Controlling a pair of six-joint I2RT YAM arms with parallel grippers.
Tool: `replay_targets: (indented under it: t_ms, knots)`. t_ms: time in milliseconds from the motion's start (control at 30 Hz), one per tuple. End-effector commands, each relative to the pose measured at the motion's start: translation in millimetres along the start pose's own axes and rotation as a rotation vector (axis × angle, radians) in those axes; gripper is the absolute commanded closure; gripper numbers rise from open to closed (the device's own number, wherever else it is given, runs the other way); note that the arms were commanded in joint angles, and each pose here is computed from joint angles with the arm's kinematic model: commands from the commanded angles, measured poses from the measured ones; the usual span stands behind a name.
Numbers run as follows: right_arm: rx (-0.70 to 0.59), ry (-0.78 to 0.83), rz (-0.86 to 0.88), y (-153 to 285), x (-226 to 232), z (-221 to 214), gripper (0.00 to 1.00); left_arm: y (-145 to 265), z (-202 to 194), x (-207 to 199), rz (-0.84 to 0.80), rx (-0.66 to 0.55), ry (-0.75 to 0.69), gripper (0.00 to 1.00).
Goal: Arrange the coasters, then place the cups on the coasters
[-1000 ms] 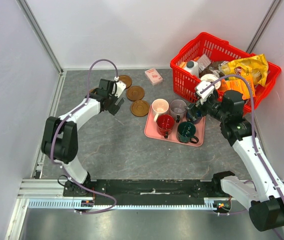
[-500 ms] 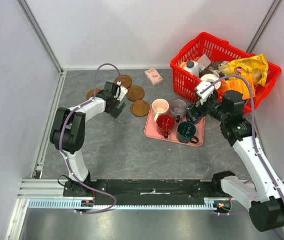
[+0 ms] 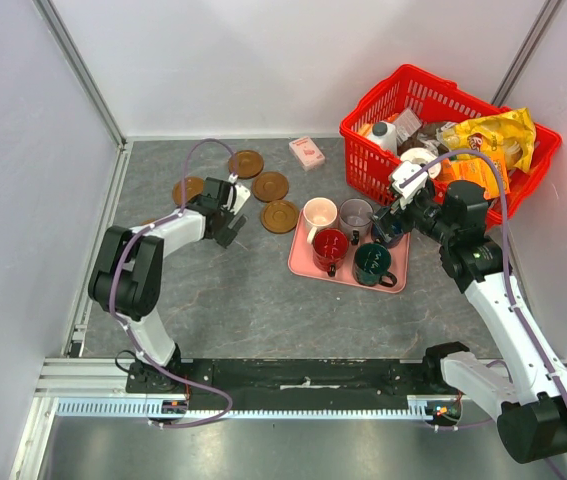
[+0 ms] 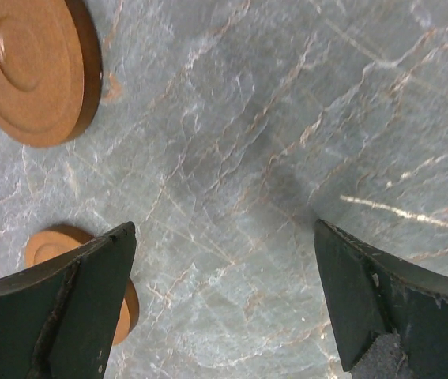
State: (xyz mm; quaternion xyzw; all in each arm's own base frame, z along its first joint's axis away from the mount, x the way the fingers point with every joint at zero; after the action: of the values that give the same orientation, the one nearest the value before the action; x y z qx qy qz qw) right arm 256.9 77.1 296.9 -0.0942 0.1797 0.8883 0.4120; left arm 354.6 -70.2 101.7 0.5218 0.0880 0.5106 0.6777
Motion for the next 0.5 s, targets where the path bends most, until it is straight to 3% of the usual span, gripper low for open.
replay_targets:
  t_ms: [0,300,467]
  knots:
    - [-0.038,0.017,-0.007,3,-2,7,0.02,12,-9,11,0.070,0.001,-0.019,0.00]
    - [-0.044,0.017,-0.013,5,-3,8,0.02,14,-23,28,0.083,0.008,0.058,0.00]
    - [-0.043,0.015,-0.011,5,-3,8,0.02,25,-33,14,-0.018,-0.066,0.043,0.00]
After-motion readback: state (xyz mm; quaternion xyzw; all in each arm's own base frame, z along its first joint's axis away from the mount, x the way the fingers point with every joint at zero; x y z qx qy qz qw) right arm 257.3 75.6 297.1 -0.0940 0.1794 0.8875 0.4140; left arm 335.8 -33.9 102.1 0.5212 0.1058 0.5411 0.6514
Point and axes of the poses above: each gripper's point midway between its finger pads, its own y axis back along the fingers, its own x axis along the line the jaws close on, z = x × y, the point moved 8 cm from there along y, back along the fingers
